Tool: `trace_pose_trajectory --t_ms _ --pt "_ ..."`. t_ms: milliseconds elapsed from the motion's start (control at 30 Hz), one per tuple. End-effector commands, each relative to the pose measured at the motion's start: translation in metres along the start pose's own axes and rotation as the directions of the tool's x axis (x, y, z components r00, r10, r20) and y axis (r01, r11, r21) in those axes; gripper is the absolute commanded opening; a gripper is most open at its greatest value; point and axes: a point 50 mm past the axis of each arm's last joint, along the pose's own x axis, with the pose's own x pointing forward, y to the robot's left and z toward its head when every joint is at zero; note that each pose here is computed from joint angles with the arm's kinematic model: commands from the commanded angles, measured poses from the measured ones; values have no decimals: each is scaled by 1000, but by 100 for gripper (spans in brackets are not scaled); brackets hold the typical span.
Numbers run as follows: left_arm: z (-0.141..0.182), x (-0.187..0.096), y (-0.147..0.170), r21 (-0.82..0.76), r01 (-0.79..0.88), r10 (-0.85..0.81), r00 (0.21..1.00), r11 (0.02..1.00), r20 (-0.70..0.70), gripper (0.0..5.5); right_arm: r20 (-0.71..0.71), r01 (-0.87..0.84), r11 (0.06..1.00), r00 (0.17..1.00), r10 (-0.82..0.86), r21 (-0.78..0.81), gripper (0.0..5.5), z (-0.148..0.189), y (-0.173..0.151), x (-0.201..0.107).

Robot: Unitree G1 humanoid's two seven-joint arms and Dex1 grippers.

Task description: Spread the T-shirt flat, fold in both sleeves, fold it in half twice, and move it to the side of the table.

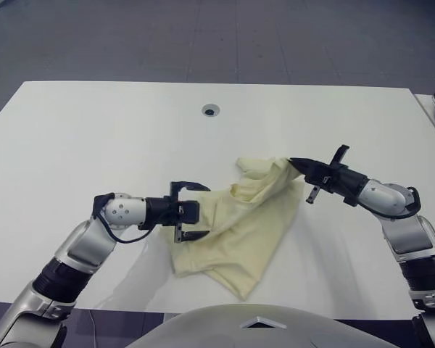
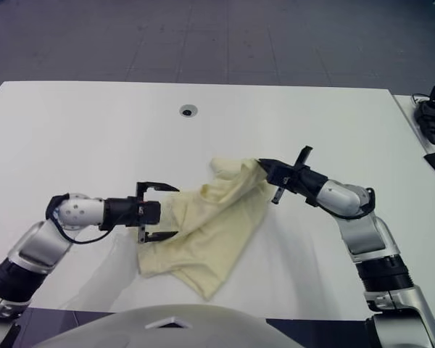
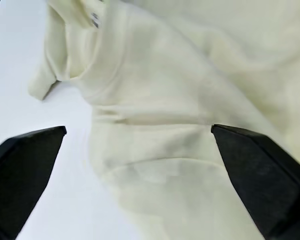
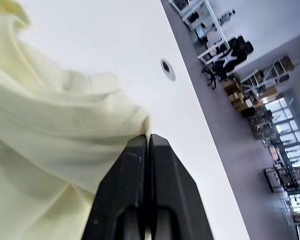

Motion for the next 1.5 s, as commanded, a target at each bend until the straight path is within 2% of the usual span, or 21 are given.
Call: trace_pose_trajectory --t_ms 33,133,400,633,800,1133,1200,1500 --pt "12 2 44 -68 -61 67 994 996 91 540 53 -32 997 998 35 -68 1 7 2 2" --pt "11 16 59 -118 -23 41 988 993 150 515 74 -43 995 996 50 -91 0 10 4 5" --pt "-5 55 64 -293 196 -127 963 936 238 369 106 -64 990 991 78 -124 0 19 6 11" --pt "-25 62 63 -324 242 -191 965 914 182 251 136 -77 988 986 95 -133 0 28 8 17" --pt "-29 69 57 -359 315 -255 945 879 204 167 139 -66 989 987 85 -133 0 32 7 18" --pt "-41 80 53 -418 304 -246 951 856 188 327 182 -56 985 979 86 -163 0 45 0 26" --pt "-41 81 51 -421 324 -261 944 848 201 305 184 -55 985 979 85 -164 0 45 0 26" --pt "-41 84 46 -410 368 -309 929 835 205 141 180 -57 986 980 85 -155 0 44 1 27"
